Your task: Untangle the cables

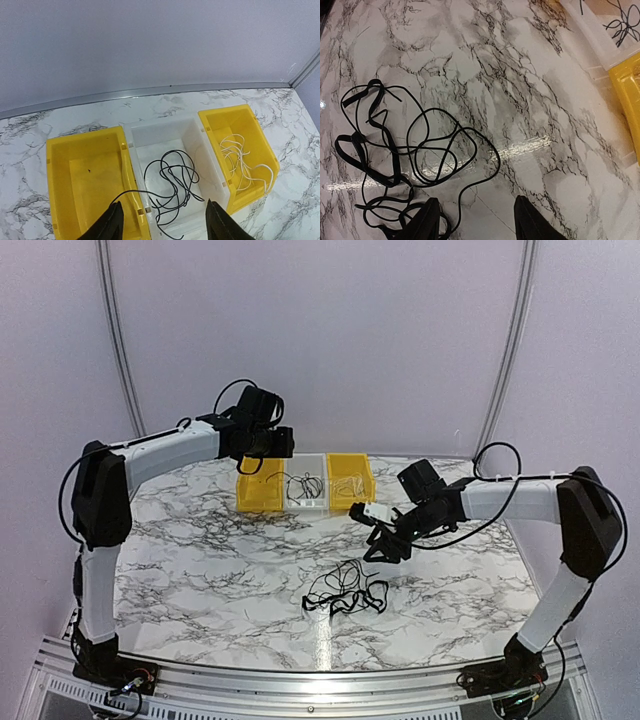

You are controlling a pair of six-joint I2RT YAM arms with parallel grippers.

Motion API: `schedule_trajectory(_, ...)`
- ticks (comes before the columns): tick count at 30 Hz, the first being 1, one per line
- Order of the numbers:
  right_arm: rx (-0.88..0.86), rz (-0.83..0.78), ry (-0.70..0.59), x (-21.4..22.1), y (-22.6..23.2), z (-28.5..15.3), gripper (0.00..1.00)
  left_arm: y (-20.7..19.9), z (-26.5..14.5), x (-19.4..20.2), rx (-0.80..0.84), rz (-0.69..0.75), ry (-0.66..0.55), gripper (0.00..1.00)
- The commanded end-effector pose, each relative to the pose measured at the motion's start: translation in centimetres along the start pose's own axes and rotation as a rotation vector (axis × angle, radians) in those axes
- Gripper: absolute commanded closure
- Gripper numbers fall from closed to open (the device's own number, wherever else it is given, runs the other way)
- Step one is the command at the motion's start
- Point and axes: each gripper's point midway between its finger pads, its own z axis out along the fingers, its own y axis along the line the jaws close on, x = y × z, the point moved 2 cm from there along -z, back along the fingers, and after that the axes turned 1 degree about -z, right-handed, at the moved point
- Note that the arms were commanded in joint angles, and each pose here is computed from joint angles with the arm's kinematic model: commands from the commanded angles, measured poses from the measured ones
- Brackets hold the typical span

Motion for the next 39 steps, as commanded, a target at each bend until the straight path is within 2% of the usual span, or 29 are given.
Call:
schedule_trajectory(1, 0.040, -0.030, -0.067, -2.9, -0.1, -2.1, 0.49, 2.3, -3.1, 0.3, -0.090, 0.027, 0.011, 0.40)
schedule_trajectory(6, 0.030, -0.035, -0.105, -4.1, 0.5, -3.6, 0.48, 2.8, -7.6, 2.7, -0.110, 0.082, 0.020, 0.38)
schedule_trajectory(9, 0.002, -0.052, -0.102, -4.5, 1.4, -4.5, 0.48, 2.3, -11.5, 3.6, -0.172, 0.214, -0.067, 0.38)
schedule_trajectory(11, -0.017, -0.063, -0.079, -4.2, 2.1, -4.7, 0.48, 1.3, -14.2, 4.7, -0.157, 0.295, -0.141, 0.35)
schedule_trajectory(12, -0.025, -0.068, -0.067, -3.9, 2.4, -4.6, 0.48, 0.9, -15.1, 5.7, -0.127, 0.314, -0.165, 0.32)
schedule_trajectory(13, -0.035, -0.068, -0.056, -3.6, 2.7, -4.5, 0.47, 1.2, -15.7, 6.5, -0.100, 0.292, -0.184, 0.23)
schedule_trajectory(14, -0.049, -0.067, -0.045, -3.2, 3.1, -4.3, 0.47, 1.9, -16.1, 7.1, -0.099, 0.216, -0.231, 0.07)
schedule_trajectory(15, -0.062, -0.068, -0.032, -2.8, 3.5, -4.0, 0.47, 3.4, -16.0, 8.8, -0.119, 0.143, -0.238, 0.02)
schedule_trajectory(16, -0.073, -0.070, -0.016, -2.5, 3.8, -3.6, 0.47, 3.6, -16.3, 9.6, -0.095, 0.123, -0.240, 0.01)
schedule_trajectory(18, -0.077, -0.069, 0.017, -1.7, 4.1, -2.7, 0.46, 2.2, -16.7, 11.7, 0.066, 0.119, -0.213, 0.02)
schedule_trajectory(20, -0.078, -0.068, 0.029, -1.3, 4.1, -2.2, 0.46, 1.3, -17.3, 13.1, 0.194, 0.103, -0.218, 0.16)
schedule_trajectory(23, -0.084, -0.051, 0.026, -1.1, 4.0, -1.5, 0.46, 0.9, -17.1, 15.2, 0.258, 0.037, -0.197, 0.21)
schedule_trajectory(26, -0.114, -0.026, 0.026, -1.2, 4.1, -0.9, 0.46, -0.5, -16.3, 17.8, 0.324, 0.017, -0.102, 0.26)
schedule_trajectory(35, -0.145, -0.001, 0.030, -2.6, 3.2, 1.3, 0.46, -4.0, -15.7, 23.6, 0.331, 0.024, 0.020, 0.27)
schedule_trajectory(39, -0.143, 0.007, 0.050, -3.2, 2.7, 2.5, 0.49, -5.1, -15.4, 25.0, 0.341, -0.026, 0.069, 0.29)
